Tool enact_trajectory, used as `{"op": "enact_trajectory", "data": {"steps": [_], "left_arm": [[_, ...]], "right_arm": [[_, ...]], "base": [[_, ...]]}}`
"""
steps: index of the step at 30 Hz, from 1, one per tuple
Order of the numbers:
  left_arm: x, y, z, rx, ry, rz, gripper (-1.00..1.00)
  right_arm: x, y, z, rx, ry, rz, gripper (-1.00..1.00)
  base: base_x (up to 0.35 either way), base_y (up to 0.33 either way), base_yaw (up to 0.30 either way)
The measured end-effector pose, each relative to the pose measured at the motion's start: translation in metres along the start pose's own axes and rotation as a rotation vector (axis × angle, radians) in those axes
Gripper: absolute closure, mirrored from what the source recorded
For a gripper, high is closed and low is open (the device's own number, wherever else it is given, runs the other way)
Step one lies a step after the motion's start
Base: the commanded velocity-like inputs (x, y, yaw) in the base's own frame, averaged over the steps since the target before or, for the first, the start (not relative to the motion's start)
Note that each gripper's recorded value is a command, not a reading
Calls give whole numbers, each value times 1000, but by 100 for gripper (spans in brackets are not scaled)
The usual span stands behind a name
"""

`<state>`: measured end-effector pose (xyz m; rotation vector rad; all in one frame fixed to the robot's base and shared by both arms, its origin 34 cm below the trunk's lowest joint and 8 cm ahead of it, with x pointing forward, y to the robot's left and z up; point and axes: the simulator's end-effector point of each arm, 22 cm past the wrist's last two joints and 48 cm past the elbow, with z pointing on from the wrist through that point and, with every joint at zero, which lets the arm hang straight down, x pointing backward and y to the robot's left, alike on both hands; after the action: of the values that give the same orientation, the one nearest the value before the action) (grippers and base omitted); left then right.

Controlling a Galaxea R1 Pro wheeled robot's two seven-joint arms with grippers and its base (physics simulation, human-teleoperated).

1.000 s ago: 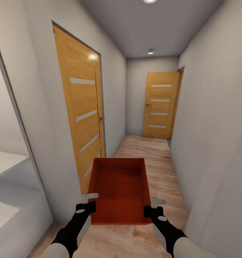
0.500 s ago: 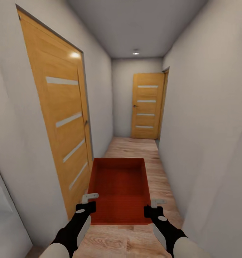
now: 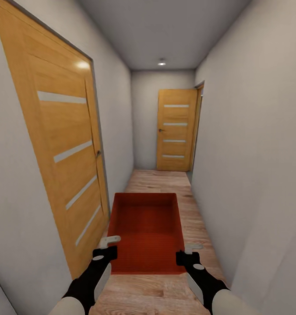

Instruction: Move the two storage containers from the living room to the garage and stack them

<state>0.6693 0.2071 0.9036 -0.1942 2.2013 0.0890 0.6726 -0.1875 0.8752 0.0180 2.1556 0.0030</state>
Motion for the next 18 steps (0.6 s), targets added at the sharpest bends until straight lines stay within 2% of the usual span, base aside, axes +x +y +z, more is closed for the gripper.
{"op": "enact_trajectory", "data": {"steps": [15,18], "left_arm": [[1,0,0,0,2,-1,100],[1,0,0,0,2,-1,100]], "right_arm": [[0,0,0,0,2,-2,100],[0,0,0,0,2,-1,100]], "base": [[322,17,-1],[322,0,-113]]}}
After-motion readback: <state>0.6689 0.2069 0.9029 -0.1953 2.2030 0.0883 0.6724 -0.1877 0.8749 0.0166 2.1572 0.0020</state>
